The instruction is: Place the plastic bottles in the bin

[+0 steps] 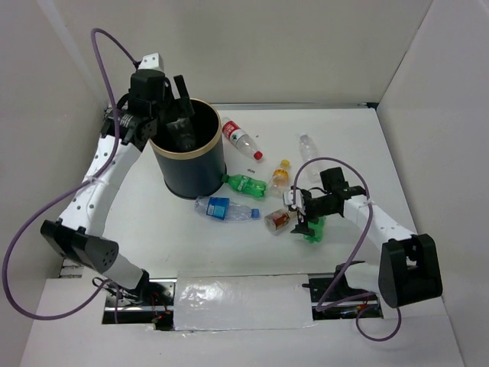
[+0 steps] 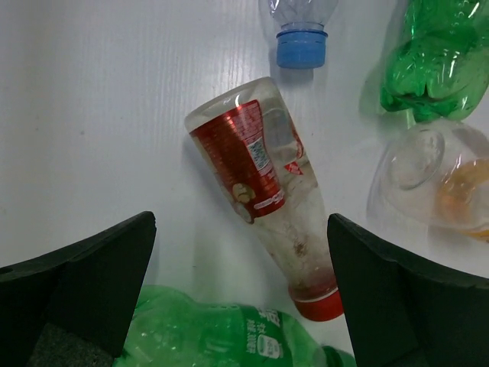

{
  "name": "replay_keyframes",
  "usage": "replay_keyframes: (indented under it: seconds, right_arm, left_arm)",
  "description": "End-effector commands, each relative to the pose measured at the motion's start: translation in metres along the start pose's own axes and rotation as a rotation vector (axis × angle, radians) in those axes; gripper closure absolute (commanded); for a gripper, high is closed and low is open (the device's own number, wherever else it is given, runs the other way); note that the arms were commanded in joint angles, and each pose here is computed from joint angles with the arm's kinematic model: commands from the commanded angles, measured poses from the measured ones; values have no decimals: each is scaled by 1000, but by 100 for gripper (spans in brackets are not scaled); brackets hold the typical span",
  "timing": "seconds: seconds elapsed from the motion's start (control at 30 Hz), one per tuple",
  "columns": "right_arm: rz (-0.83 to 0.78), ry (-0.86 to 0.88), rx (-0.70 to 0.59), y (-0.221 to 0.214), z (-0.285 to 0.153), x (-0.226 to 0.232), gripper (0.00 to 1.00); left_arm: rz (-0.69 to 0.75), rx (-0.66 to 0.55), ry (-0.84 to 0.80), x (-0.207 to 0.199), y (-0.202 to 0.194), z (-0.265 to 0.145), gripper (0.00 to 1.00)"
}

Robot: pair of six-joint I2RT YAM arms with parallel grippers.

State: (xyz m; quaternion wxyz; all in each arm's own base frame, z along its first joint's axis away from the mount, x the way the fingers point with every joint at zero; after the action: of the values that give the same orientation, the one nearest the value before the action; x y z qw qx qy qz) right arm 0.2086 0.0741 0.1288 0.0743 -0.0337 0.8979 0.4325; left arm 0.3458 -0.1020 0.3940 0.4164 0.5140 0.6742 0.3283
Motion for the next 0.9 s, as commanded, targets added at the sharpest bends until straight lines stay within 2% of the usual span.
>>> replay_keyframes:
  seconds: [0.0, 0.03, 0.13, 0.2, 0.27, 0.33, 0.37, 0.47, 0.5, 0.57, 0.6, 0.63, 0.67, 0.7, 0.73, 0.77, 0.87]
  right_arm:
    - [-137, -80, 38, 4, 11, -23, 0]
    - [-144, -72, 36, 6, 13, -22, 0]
    - [-151, -38, 80, 0, 27, -23, 0]
    - [-158, -23, 89, -4, 34, -25, 0]
    - [-179, 0, 93, -7, 38, -21, 5]
    - [-214, 32, 97, -8, 42, -19, 18]
    - [-214, 45, 97, -9, 44, -15, 35]
    - [-215, 51, 108, -7, 41, -14, 59]
    - [-203, 64, 112, -4, 37, -11, 73]
    - [-200, 57, 85, 12, 26, -18, 85]
    - [-199, 64, 62, 21, 21, -19, 89]
    - [-173, 70, 41, 32, 9, -15, 95]
    - [-145, 59, -14, 48, 2, -17, 95]
    - [-173, 2, -55, 72, -11, -30, 95]
    - [-201, -63, -95, 92, -24, -37, 95]
    - [-137, -111, -125, 107, -33, -42, 95]
    - [-151, -271, -257, 164, -64, -76, 95]
  left_arm:
    - [21, -155, -122, -13, 27, -69, 0]
    - [14, -175, -131, -11, 30, -79, 0]
    - [29, -99, -148, -8, 1, -86, 0]
    - [44, -36, -69, 7, -21, -79, 0]
    - [42, -34, -94, 6, -20, -82, 0]
    - [36, -28, -162, 0, -23, -95, 0]
    - [36, -15, -189, -3, -29, -99, 0]
    - [53, 75, -357, -20, -56, -119, 0]
    - [74, 145, -418, -29, -81, -119, 0]
    - [18, 259, -509, -36, -110, -132, 0]
    - [18, 348, -510, -39, -143, -131, 0]
    - [-17, 383, -479, -37, -158, -132, 2]
    - [-119, 418, -460, -39, -170, -135, 2]
    - [-177, 412, -461, -34, -177, -142, 2]
    - [-203, 455, -411, -27, -201, -142, 2]
    - [-312, 425, -366, -26, -203, -140, 2]
    - [-486, 363, -308, -9, -214, -141, 2]
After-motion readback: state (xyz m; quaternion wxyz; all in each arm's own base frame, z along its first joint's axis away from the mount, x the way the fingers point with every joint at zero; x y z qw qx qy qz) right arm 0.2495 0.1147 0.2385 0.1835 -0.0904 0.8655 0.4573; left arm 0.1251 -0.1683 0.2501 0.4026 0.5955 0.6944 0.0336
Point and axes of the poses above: each gripper's point midway between its finger pads, its own z axis out along the fingers, its own x axis along the line the jaws close on, y = z × x, the point moved 9 cm from there along -z, back along the fingers, and after that the axes turned 1 degree about z, right-handed, at the moved point
